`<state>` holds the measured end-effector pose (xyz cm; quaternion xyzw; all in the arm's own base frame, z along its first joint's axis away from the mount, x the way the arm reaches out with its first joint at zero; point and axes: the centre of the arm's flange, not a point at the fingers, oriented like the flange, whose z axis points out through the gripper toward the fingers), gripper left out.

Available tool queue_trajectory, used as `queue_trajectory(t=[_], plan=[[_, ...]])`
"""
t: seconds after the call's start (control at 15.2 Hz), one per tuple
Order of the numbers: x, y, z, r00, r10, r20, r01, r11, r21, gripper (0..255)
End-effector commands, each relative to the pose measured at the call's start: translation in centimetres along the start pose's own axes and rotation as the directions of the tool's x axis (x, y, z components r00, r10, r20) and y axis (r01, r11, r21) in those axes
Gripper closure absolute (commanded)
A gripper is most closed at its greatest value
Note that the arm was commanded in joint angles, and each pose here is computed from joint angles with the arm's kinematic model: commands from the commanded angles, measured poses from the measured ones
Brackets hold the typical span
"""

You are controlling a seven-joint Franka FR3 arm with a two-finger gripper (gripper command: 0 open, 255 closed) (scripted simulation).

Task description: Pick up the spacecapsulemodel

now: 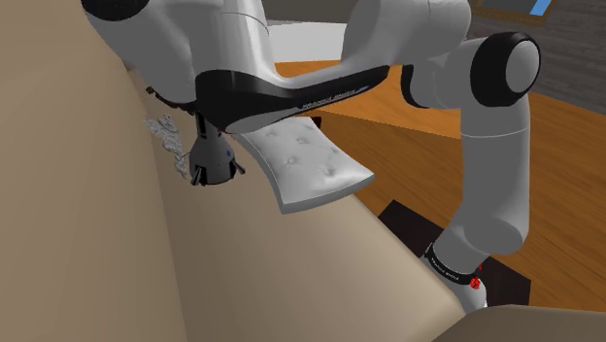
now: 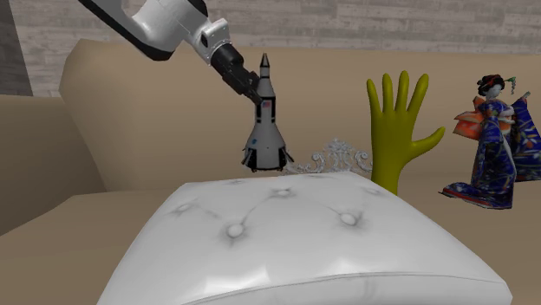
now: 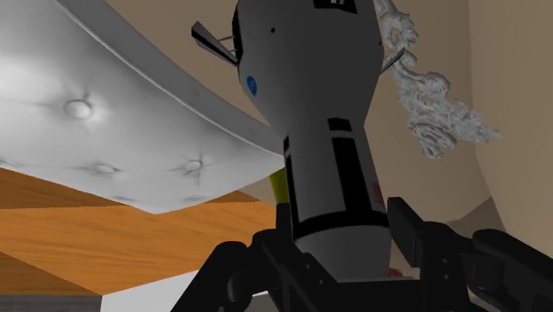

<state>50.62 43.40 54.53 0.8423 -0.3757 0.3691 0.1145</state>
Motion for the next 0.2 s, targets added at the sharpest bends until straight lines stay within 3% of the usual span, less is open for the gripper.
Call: queue_trajectory(t=[0.0, 0.13], plan=[[0.85, -0.10, -0.81, 1.000, 0.001, -0.001, -0.001, 1.000, 0.001, 255], [0.90, -0.11, -0.86, 1.000, 0.001, -0.001, -0.001, 1.000, 0.001, 255]])
